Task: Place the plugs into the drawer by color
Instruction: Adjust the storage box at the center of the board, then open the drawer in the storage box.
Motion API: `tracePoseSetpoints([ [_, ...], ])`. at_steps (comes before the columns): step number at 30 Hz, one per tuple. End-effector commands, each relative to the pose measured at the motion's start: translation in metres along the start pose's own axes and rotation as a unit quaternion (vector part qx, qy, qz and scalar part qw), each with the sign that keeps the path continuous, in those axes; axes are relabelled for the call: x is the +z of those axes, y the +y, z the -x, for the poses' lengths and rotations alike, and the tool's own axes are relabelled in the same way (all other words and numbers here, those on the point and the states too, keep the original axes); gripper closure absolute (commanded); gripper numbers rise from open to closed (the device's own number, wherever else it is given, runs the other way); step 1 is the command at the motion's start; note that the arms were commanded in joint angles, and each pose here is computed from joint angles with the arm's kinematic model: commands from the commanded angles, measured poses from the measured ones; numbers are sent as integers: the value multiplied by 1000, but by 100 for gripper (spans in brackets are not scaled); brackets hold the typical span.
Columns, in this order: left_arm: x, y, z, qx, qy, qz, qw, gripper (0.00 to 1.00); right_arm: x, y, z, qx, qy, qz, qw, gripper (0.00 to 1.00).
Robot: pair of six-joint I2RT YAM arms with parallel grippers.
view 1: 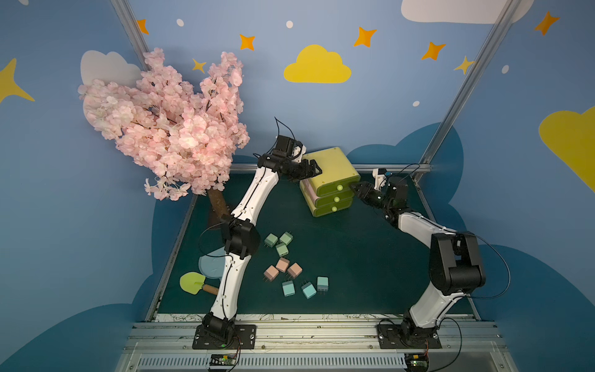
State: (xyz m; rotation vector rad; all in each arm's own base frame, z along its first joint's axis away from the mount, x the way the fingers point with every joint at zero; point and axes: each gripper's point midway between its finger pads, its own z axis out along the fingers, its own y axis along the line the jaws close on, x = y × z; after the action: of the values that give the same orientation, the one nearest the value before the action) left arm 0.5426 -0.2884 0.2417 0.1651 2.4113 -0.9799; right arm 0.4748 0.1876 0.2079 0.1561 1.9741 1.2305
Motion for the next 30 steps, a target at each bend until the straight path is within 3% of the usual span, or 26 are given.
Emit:
tracePoseSetpoints([
  [1, 2, -1, 1, -7, 2, -12, 1000, 11, -6, 46, 18, 5, -65, 83, 994, 49],
  [20, 11, 1, -7, -14, 16, -16, 1000, 19, 22, 27, -2, 75, -63, 111, 989, 49],
  [30, 15, 5, -12, -19, 23, -12, 999, 20, 36, 31, -9, 91, -48, 134, 986, 56],
])
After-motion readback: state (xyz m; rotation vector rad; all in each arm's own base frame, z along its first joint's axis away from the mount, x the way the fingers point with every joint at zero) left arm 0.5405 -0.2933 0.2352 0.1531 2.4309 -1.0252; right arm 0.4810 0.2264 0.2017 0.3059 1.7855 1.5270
